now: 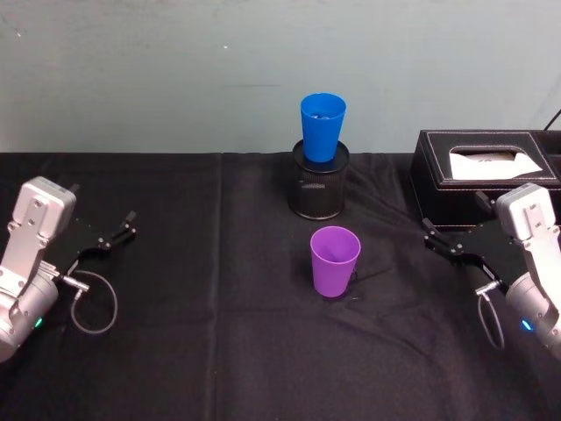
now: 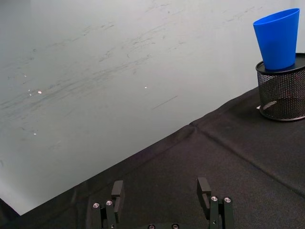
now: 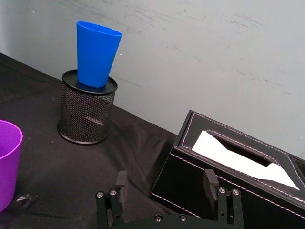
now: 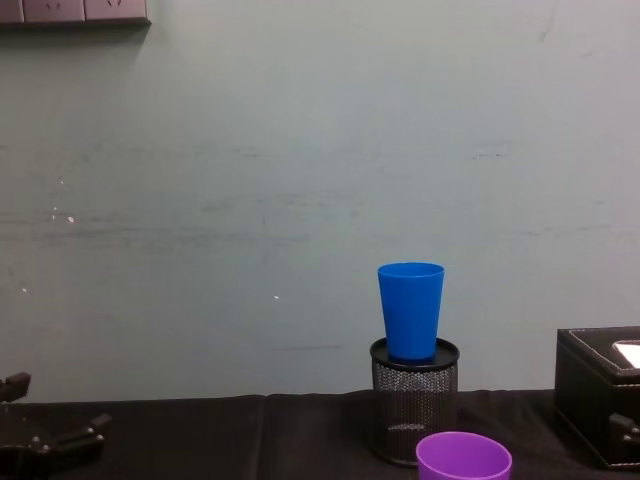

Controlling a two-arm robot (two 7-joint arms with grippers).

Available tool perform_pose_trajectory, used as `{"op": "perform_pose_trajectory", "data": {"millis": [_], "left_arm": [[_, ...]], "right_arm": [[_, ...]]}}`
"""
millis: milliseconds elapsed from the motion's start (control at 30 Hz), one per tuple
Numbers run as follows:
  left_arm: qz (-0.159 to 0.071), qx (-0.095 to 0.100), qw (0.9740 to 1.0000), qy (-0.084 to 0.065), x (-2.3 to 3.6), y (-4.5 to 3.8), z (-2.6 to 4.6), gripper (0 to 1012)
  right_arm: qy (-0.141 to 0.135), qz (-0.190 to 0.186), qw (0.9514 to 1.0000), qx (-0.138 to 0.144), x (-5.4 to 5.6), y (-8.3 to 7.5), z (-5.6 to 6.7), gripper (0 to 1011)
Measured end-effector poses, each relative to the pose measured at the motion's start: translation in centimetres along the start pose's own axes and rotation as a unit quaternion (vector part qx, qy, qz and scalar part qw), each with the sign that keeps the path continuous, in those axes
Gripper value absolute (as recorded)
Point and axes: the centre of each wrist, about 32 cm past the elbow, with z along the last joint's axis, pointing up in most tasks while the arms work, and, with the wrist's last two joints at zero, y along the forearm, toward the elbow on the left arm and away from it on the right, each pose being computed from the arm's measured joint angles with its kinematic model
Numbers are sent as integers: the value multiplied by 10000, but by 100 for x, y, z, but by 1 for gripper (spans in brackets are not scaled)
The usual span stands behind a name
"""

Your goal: Pick up one cup with a gripper and tap it against the other cup.

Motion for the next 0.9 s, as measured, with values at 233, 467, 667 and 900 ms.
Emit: {"op": "perform_pose_trajectory", "data": {"millis": [233,467,667,900], "left_arm": [[0,0,10000,0,0,0,0,1000],[0,0,10000,0,0,0,0,1000],[0,0,10000,0,0,0,0,1000],[0,0,10000,0,0,0,0,1000]], "right_arm": [[0,0,10000,0,0,0,0,1000],[0,0,10000,0,0,0,0,1002],[0,0,10000,0,0,0,0,1000],[0,0,10000,0,0,0,0,1002]]}}
